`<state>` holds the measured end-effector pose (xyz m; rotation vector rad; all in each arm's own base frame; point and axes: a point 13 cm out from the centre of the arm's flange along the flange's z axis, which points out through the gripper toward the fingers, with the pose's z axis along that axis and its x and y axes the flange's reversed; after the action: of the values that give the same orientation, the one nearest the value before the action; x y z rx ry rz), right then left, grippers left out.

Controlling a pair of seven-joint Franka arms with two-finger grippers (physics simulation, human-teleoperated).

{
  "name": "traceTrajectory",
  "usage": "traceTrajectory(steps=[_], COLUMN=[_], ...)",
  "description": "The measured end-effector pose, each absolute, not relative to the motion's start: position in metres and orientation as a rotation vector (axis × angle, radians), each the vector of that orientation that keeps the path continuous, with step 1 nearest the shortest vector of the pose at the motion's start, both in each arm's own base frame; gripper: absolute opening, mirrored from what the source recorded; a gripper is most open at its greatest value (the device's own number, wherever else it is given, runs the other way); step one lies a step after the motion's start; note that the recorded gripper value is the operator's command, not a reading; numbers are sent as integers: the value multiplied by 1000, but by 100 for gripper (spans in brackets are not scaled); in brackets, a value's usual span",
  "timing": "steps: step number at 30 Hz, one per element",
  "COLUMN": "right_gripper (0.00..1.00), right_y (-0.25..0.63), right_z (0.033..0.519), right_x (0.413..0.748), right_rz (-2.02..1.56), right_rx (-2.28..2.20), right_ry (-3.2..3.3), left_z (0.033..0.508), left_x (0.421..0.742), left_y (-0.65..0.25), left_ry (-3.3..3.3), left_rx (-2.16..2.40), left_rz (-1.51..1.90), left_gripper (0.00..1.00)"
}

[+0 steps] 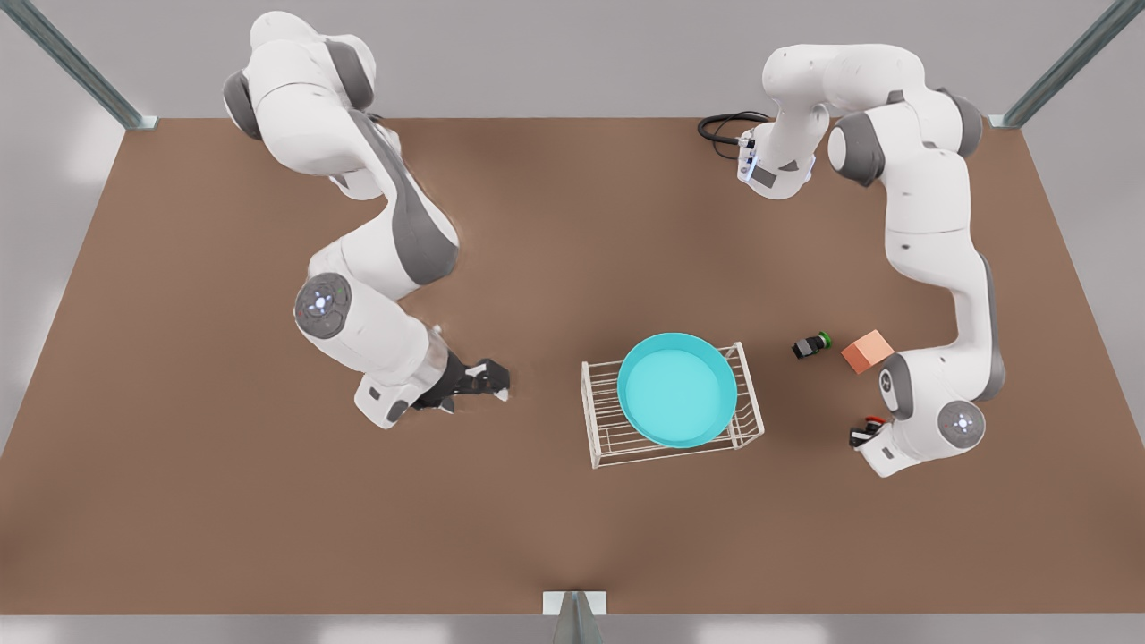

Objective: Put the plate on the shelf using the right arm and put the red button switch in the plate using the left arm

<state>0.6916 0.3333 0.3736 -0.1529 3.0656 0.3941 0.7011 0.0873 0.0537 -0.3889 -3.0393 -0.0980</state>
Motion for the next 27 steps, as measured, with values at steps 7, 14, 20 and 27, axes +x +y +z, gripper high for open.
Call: traceTrajectory(steps=[7,14,20,27], right_gripper=[100,100,100,100], right_y=[28,-3,-5,-5], right_z=[454,479,477,475], right_x=[634,537,530,531], right_rz=[-96,-84,-71,-66], right_rx=[176,94,9,-68], right_ry=[3265,3370,3383,3387], left_z=[136,262,297,247], left_x=[706,701,648,637], left_y=[20,-83,-237,-320], left_ry=[-3046,-3062,-2966,-2945], left_rx=[-417,-480,-581,-438], left_rz=[-84,-120,-115,-94], left_gripper=[41,41,41,41])
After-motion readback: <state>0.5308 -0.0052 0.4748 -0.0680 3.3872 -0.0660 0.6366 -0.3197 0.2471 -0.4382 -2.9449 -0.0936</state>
